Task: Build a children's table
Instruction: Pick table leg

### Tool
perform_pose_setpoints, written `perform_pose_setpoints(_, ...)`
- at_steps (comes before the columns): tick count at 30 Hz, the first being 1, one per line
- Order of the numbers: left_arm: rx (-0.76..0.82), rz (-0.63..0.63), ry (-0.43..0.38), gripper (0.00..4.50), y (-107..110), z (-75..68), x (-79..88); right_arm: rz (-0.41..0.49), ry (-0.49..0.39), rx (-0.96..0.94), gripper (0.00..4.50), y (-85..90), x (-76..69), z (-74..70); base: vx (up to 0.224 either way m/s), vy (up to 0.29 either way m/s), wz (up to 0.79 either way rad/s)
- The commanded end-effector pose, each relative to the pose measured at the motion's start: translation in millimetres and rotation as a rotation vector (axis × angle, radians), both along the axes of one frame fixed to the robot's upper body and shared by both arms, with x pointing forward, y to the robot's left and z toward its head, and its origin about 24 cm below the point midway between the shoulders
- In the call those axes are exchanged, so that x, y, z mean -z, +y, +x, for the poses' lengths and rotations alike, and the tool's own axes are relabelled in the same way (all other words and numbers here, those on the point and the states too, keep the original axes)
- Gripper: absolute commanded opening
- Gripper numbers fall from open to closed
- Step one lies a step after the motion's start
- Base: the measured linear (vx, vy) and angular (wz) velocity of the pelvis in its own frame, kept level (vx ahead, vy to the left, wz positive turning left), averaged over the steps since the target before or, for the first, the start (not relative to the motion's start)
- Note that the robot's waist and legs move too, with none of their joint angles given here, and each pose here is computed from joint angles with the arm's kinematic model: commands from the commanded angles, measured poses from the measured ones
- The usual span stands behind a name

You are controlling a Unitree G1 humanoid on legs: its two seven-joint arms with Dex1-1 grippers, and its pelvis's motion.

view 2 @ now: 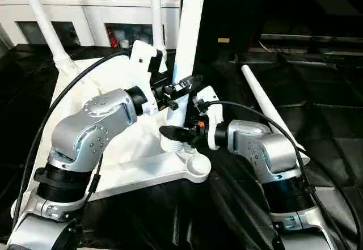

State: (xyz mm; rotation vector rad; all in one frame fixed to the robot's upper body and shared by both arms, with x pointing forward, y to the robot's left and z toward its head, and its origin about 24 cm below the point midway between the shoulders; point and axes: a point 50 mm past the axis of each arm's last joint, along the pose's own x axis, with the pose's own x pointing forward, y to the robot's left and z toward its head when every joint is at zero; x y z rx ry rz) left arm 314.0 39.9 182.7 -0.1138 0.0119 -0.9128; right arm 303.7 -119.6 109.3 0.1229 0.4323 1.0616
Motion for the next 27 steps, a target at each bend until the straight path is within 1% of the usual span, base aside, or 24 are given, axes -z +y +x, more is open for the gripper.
perform_pose_setpoints(1, 0.032, -0.003, -0.017, 1.88, -2, -4.1, -4.2, -0.011, -0.019, -0.005, 3.00, 0.0, -3.8, 2.8, 0.000, 0.000, 0.00)
perform_pose_setpoints(4, 0.039, 0.010, -0.013, 1.88, -1, -5.1, -1.8, -0.010, -0.025, -0.009, 3.00, 1.1, -4.0, 3.7, 0.000, 0.000, 0.00)
perform_pose_setpoints(6, 0.040, 0.012, -0.011, 1.88, -1, -5.0, -1.5, -0.009, -0.026, -0.009, 2.73, 1.5, -4.2, 4.3, 0.000, 0.000, 0.00)
perform_pose_setpoints(7, 0.040, 0.012, -0.011, 1.88, -1, -5.0, -1.5, -0.009, -0.027, -0.009, 2.73, 1.7, -4.2, 4.6, 0.000, 0.000, 0.00)
perform_pose_setpoints(9, 0.040, 0.011, -0.011, 1.88, 0, -4.7, -1.7, -0.009, -0.028, -0.010, 2.53, 2.2, -4.1, 4.7, 0.000, 0.000, 0.00)
perform_pose_setpoints(10, 0.040, 0.012, -0.011, 1.88, 0, -4.6, -1.7, -0.009, -0.028, -0.010, 2.53, 2.3, -4.0, 4.7, 0.000, 0.000, 0.00)
perform_pose_setpoints(12, 0.039, 0.011, -0.011, 1.88, 0, -4.3, -2.0, -0.008, -0.027, -0.008, 2.23, 2.0, -3.5, 4.7, 0.000, 0.000, 0.00)
perform_pose_setpoints(16, 0.035, 0.013, -0.013, 1.88, 1, -3.6, -2.2, -0.007, -0.025, -0.004, 1.99, 1.3, -2.2, 4.9, 0.000, 0.000, 0.00)
perform_pose_setpoints(17, 0.033, 0.013, -0.013, 1.88, 1, -3.4, -2.2, -0.007, -0.025, -0.003, 1.99, 1.3, -2.1, 4.9, 0.000, 0.000, 0.00)
perform_pose_setpoints(18, -0.018, 0.017, 0.019, 1.88, 3, 0.4, -0.5, -0.006, -0.025, -0.002, 1.96, 1.2, -2.0, 4.7, 0.000, 0.000, 0.00)
perform_pose_setpoints(19, -0.054, 0.020, 0.043, 2.44, 4, 3.1, 0.9, -0.006, -0.025, -0.002, 1.95, 1.1, -2.0, 4.5, 0.000, 0.000, 0.00)
perform_pose_setpoints(20, -0.052, 0.006, 0.054, 2.44, 4, 3.7, 1.0, -0.006, -0.025, -0.001, 1.95, 1.0, -2.0, 4.2, 0.000, 0.000, 0.00)
perform_pose_setpoints(21, -0.041, -0.006, 0.057, 2.58, 5, 3.6, 0.7, -0.006, -0.025, 0.001, 1.94, 0.9, -2.0, 4.0, 0.000, 0.000, 0.00)
perform_pose_setpoints(22, -0.026, -0.010, 0.048, 2.58, 5, 2.9, -0.3, -0.005, -0.025, 0.004, 1.94, 0.6, -2.0, 4.1, 0.000, 0.000, 0.00)
perform_pose_setpoints(23, -0.024, -0.014, 0.038, 2.74, 5, 2.7, -1.4, -0.004, -0.025, 0.008, 1.93, 0.4, -1.9, 4.1, 0.000, 0.000, 0.00)
perform_pose_setpoints(24, -0.032, -0.024, 0.013, 2.74, 6, 2.9, -3.8, -0.001, -0.028, 0.015, 1.93, 0.1, -1.7, 4.0, 0.000, 0.000, 0.00)
perform_pose_setpoints(26, -0.033, -0.037, -0.010, 2.94, 8, 2.2, -6.6, 0.007, -0.031, 0.030, 1.93, -0.4, -1.9, 4.3, 0.000, 0.000, 0.00)
perform_pose_setpoints(27, -0.014, -0.062, -0.039, 2.98, 10, -0.3, -10.6, 0.013, -0.038, 0.040, 1.93, -0.6, -2.5, 4.7, 0.000, 0.000, 0.00)
